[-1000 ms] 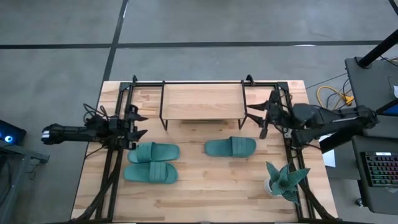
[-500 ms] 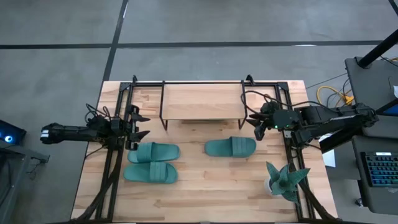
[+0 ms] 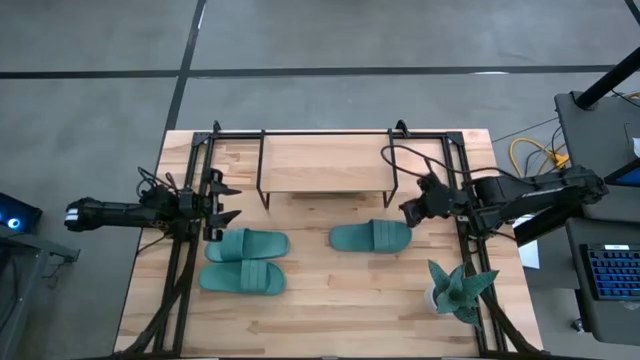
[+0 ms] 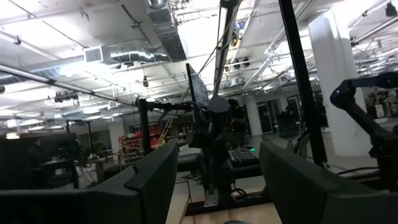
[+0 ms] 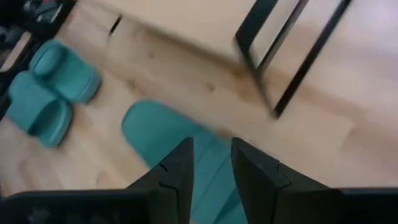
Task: Pick and place slides into the shelf
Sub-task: Put the green slides on the shelf
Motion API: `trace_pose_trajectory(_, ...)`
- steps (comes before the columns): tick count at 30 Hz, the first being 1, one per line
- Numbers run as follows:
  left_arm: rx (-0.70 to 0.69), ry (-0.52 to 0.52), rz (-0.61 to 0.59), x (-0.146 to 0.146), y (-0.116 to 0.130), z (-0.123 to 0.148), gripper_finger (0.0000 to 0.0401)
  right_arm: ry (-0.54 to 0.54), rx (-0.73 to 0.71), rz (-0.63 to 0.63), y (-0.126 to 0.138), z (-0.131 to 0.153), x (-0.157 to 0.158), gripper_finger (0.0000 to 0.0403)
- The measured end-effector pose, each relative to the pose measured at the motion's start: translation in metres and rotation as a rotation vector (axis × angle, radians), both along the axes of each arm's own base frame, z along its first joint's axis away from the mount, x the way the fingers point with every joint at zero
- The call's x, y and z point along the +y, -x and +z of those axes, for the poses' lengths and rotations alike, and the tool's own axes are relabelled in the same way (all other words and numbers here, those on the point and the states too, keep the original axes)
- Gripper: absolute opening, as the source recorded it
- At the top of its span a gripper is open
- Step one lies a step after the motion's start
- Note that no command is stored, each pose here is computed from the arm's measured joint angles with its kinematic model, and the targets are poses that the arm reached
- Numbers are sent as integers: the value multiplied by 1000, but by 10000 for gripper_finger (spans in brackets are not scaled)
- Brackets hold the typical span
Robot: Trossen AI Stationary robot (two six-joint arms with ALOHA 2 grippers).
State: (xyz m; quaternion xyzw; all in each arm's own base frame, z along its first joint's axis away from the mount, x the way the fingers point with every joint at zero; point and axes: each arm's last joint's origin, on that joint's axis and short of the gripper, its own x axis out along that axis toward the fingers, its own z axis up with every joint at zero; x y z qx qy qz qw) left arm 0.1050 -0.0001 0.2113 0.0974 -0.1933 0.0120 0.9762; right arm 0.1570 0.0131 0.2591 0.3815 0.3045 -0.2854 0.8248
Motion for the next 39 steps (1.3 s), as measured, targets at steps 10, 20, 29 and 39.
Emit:
trace_pose_trajectory(10, 0, -3, 1, 0, 0, 0, 213, -221, 86, -39, -1, -38, 5, 150)
trace_pose_trajectory(20, -2, -2, 1, 0, 0, 0, 213, -271, 48, -92, -3, -72, 5, 195)
trace_pose_trajectory(29, 0, -1, 0, 0, 0, 0, 212, -293, 0, -106, -1, -92, 5, 196)
trace_pose_trajectory(39, 0, -1, 0, 0, 0, 0, 212, -344, -111, -119, 3, -118, 4, 196)
